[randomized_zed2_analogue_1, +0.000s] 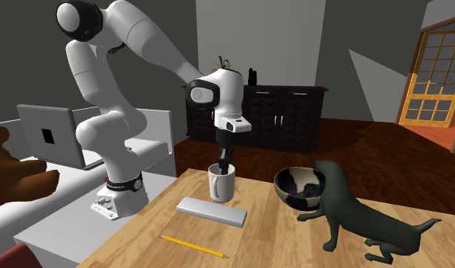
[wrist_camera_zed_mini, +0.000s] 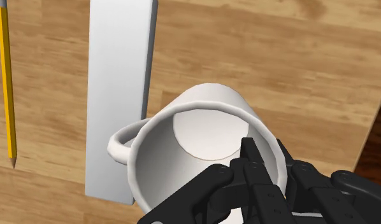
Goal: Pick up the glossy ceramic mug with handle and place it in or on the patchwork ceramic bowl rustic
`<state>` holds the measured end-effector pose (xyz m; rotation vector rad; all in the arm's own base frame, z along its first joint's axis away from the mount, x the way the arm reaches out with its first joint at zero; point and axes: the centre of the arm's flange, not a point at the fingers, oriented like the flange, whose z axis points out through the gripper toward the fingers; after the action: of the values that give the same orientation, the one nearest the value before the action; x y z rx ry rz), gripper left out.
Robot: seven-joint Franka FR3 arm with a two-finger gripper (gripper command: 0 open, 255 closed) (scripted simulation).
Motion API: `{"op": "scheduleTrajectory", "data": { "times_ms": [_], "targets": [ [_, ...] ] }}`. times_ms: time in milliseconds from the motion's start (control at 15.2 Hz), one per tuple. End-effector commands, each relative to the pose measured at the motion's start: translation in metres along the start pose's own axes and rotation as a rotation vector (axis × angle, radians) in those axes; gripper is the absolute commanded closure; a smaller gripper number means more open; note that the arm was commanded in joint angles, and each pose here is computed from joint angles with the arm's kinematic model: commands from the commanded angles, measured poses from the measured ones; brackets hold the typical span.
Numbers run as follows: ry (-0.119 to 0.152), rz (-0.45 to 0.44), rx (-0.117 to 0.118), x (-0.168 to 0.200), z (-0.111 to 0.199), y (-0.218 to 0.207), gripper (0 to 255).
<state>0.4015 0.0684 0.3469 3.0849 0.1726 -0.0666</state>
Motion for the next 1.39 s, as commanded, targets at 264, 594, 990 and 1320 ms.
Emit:
{"op": "scheduleTrajectory", "data": {
  "times_ms": [264,594,990,1320],
  "targets": [
    [-0.001,0.0,0.0,-0.001,-0.021,0.001,255],
    [-0.001,0.0,0.0,-0.002,-0.047,0.002,255],
    [-0.001,0.0,0.0,-0.004,-0.079,0.004,255],
    [-0.001,0.0,0.0,-0.005,-0.105,0.005,255]
  ]
}}
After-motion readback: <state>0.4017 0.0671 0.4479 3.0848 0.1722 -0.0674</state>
